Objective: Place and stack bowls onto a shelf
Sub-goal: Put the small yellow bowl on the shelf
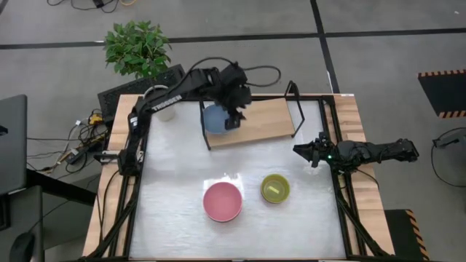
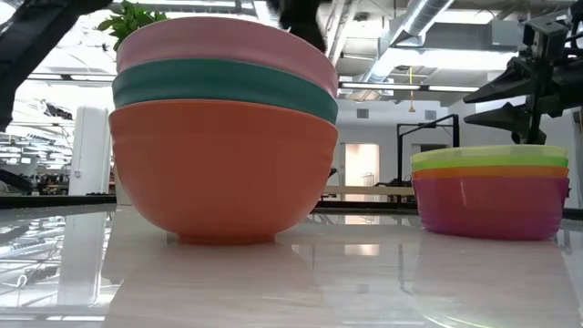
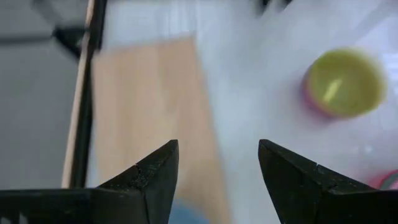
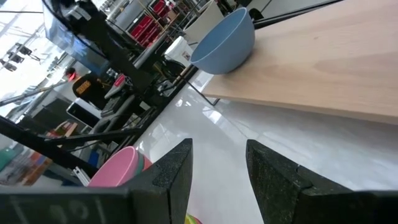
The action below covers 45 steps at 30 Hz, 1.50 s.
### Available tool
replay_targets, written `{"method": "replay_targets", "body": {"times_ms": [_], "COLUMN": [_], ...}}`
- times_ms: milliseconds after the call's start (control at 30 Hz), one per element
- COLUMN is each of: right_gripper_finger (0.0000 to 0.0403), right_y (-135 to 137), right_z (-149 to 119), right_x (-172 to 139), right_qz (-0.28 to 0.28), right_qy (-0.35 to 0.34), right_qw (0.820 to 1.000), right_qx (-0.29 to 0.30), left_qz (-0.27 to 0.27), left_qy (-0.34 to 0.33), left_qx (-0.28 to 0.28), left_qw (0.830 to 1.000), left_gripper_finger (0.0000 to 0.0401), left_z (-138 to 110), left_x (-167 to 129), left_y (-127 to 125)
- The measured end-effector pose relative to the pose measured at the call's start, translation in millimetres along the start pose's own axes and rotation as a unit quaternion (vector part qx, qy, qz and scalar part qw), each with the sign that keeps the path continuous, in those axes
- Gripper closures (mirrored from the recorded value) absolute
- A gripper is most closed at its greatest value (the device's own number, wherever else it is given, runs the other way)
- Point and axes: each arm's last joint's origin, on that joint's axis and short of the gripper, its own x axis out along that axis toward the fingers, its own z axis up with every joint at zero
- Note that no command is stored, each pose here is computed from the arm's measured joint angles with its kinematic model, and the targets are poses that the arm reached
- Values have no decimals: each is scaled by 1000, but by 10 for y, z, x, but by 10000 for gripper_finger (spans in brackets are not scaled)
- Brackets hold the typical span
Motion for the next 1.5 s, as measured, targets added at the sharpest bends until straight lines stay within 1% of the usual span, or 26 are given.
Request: {"method": "replay_targets", "body": {"times_ms": [100,233,300,367,467,533,767,867,1033,1100,1167,1233,1300,1367,1400,1467,1500], "right_gripper_finger": [228,228,228,228,228,228,228,228,228,228,228,228,228,228,228,228,228], "right_y": [0,0,0,-1,0,0,0,0,-4,-3,-2,-2,-2,-1,-1,2,4], "right_z": [0,0,0,0,1,1,0,1,5,4,3,3,2,2,1,-5,-6], "right_x": [0,0,0,0,0,0,0,0,2,1,1,1,1,2,2,2,1], "right_qz": [0,-1,-1,-1,-1,-1,-1,-1,-2,-2,-1,-1,-1,-1,0,8,11], "right_qy": [0,-1,-1,-1,-1,-1,-1,-1,-3,-3,-2,-1,-1,0,1,11,14], "right_qw": [1000,1000,1000,1000,1000,1000,1000,1000,1000,1000,1000,1000,1000,1000,1000,1000,1000], "right_qx": [-4,-6,-7,-7,-7,-7,-7,0,24,24,25,24,21,21,21,19,20], "left_qz": [2,33,47,57,74,79,73,87,129,135,133,142,163,175,179,175,176], "left_qy": [-52,-93,-108,-118,-127,-113,-82,-77,-100,-103,-105,-104,-90,-88,-81,-94,-85], "left_qx": [17,42,32,8,-43,-67,-90,-102,-153,-167,-169,-159,-137,-128,-125,-133,-126], "left_qw": [998,994,992,991,988,988,990,988,975,971,971,971,973,972,973,971,973], "left_gripper_finger": [195,195,195,195,195,195,195,195,195,195,195,195,195,195,195,195,195], "left_z": [181,344,401,433,428,386,242,226,244,238,230,211,156,124,93,102,73], "left_x": [-17,36,91,131,252,328,606,622,567,558,575,624,763,824,892,973,1023], "left_y": [-298,-635,-751,-839,-932,-1000,-1307,-1415,-1592,-1694,-1819,-1953,-2086,-2200,-2255,-2327,-2361]}}
